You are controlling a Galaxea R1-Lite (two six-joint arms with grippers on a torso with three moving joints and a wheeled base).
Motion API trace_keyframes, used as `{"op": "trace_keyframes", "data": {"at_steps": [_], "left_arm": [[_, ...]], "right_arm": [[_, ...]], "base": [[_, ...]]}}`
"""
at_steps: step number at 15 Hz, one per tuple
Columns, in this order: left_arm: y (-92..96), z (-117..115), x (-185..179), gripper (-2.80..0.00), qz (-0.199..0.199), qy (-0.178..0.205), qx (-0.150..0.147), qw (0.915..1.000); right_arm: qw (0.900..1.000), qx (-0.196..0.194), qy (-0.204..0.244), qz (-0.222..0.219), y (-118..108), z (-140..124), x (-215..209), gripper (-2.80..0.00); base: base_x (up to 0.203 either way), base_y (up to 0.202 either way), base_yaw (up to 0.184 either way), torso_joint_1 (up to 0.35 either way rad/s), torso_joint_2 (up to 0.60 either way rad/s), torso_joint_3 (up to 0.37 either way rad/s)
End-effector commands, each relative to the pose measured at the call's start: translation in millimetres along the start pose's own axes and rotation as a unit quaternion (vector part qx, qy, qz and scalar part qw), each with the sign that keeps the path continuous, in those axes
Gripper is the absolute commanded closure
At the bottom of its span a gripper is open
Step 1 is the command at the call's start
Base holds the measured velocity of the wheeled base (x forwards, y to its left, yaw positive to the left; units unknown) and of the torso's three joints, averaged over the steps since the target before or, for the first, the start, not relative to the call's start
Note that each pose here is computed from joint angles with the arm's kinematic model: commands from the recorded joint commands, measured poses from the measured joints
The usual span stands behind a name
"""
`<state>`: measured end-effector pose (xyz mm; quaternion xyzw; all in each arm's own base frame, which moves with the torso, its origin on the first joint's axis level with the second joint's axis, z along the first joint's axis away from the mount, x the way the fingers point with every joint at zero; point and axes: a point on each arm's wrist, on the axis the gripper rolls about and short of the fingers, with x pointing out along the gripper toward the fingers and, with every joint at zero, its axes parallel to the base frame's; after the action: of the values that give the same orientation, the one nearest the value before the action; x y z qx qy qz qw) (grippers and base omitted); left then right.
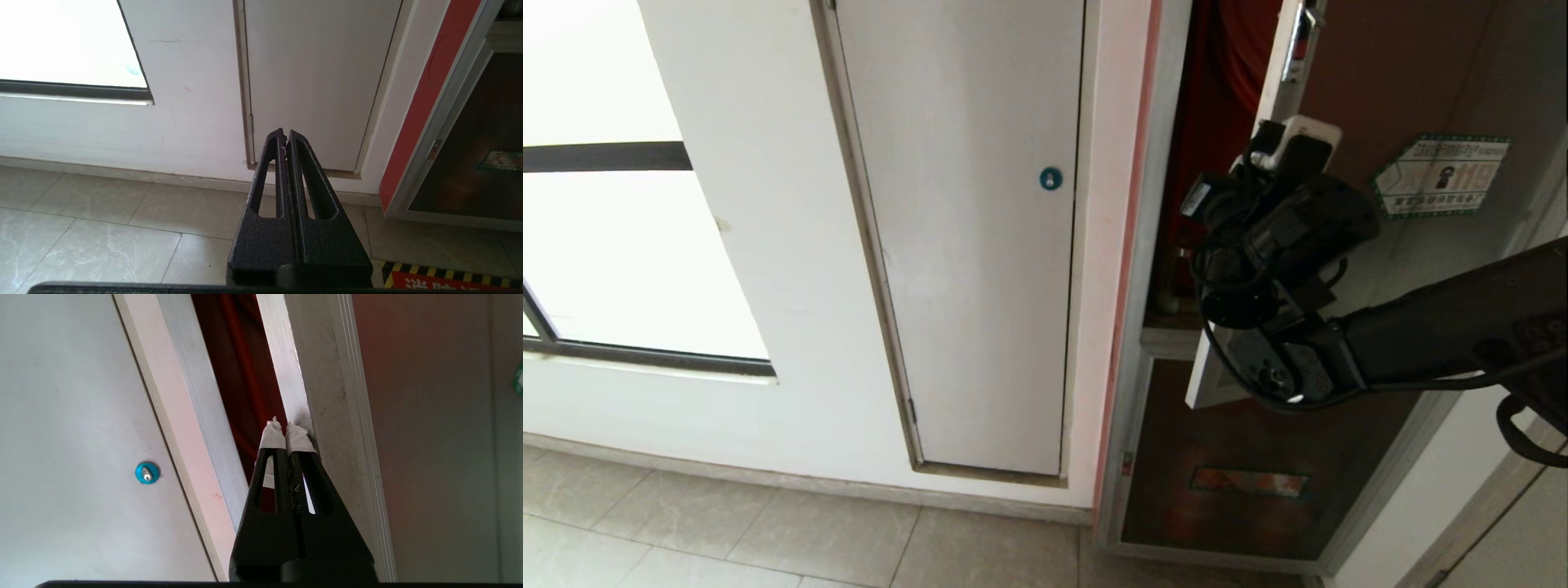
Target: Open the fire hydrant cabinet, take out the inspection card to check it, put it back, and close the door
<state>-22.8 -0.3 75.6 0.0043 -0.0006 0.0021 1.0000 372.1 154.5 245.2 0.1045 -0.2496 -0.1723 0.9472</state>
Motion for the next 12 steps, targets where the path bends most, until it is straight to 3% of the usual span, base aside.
{"op": "trace_keyframes", "data": {"at_steps": [1,12], "left_arm": [[0.0,-0.4,0.2,0.00,0.000,0.001,0.000,1.0000],[0.0,-0.4,0.2,0.00,0.000,0.001,0.000,1.0000]], "right_arm": [[1.000,0.008,-0.006,-0.002,-5.2,16.1,-5.9,0.00],[1.000,0.008,0.009,0.026,-29.3,74.3,-54.1,0.00]], "base": [[0.000,0.000,0.000,0.000,0.00,0.000],[0.000,0.000,0.000,0.000,0.00,0.000]]}}
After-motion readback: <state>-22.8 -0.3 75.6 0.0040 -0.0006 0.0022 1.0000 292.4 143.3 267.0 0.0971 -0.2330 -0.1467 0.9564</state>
